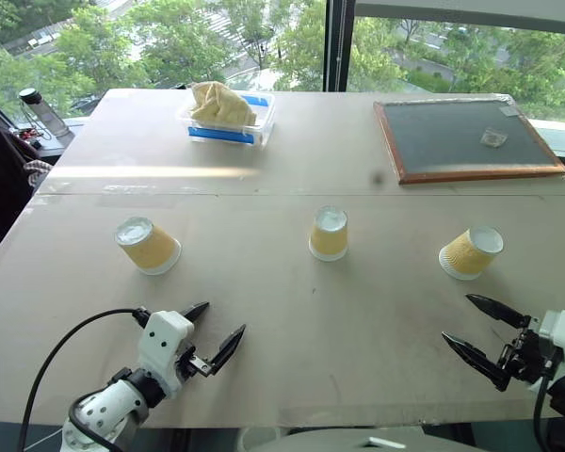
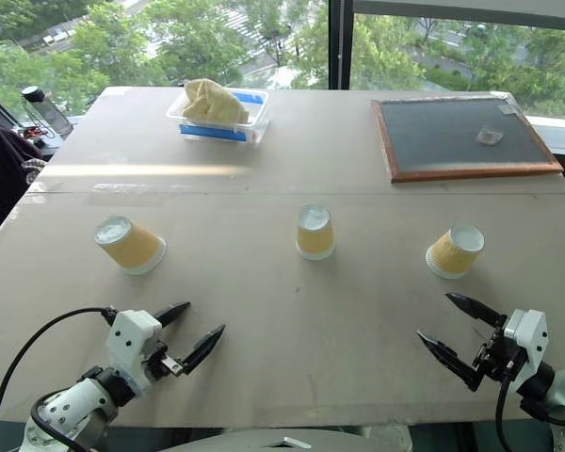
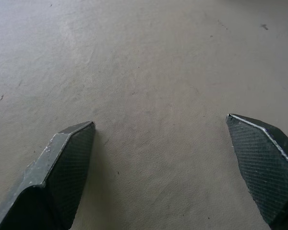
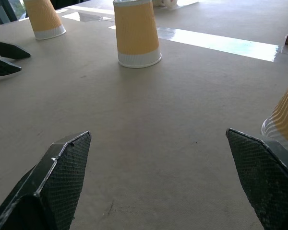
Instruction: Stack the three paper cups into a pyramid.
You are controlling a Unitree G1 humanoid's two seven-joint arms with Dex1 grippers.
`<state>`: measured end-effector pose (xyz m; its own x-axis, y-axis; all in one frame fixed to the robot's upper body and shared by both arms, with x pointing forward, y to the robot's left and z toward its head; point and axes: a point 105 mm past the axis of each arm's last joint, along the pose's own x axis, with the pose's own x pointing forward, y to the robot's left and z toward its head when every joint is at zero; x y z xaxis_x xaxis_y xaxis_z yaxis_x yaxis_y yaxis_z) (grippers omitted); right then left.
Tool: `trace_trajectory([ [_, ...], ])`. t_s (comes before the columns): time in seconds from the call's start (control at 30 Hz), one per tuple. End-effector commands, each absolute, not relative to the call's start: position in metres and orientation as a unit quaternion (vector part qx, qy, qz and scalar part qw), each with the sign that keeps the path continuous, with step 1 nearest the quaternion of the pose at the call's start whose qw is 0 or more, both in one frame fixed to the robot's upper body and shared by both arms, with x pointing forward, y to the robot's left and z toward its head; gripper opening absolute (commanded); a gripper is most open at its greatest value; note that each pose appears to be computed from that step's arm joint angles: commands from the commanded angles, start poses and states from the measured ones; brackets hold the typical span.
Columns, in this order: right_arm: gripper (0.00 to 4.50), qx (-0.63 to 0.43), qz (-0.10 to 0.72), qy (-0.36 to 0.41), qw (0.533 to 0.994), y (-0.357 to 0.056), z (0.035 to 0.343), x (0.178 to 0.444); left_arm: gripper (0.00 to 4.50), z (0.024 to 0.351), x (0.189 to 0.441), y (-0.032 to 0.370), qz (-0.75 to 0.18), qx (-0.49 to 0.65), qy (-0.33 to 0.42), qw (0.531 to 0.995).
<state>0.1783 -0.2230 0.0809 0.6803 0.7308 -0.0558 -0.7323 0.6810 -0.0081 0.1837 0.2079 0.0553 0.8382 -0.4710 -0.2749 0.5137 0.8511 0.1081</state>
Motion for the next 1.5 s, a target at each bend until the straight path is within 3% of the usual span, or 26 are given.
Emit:
trace_trajectory([
  [0.03, 4.46, -0.025, 0.397, 0.01, 0.917, -0.225, 0.078, 0.177, 4.5, 0.057, 0.186, 0.208, -0.268, 0.114, 0.095, 0.952],
  [0.77, 4.46, -0.032, 0.4, -0.004, 0.916, -0.216, 0.079, 0.185, 4.5, 0.052, 0.185, 0.216, -0.311, 0.132, 0.068, 0.939],
  [0.9, 4.46, -0.019, 0.411, -0.001, 0.912, -0.19, 0.09, 0.211, 4.5, 0.069, 0.19, 0.21, -0.358, 0.122, 0.055, 0.924],
  [1.03, 4.46, -0.047, 0.403, -0.017, 0.914, -0.15, 0.106, 0.255, 4.5, 0.096, 0.2, 0.21, -0.425, 0.144, 0.039, 0.893],
  [1.2, 4.46, -0.036, 0.447, -0.038, 0.893, -0.088, 0.125, 0.297, 4.5, 0.147, 0.218, 0.21, -0.48, 0.145, 0.012, 0.865],
  [1.5, 4.46, -0.024, 0.477, -0.047, 0.878, -0.033, 0.14, 0.329, 4.5, 0.179, 0.226, 0.206, -0.517, 0.145, 0.006, 0.843],
])
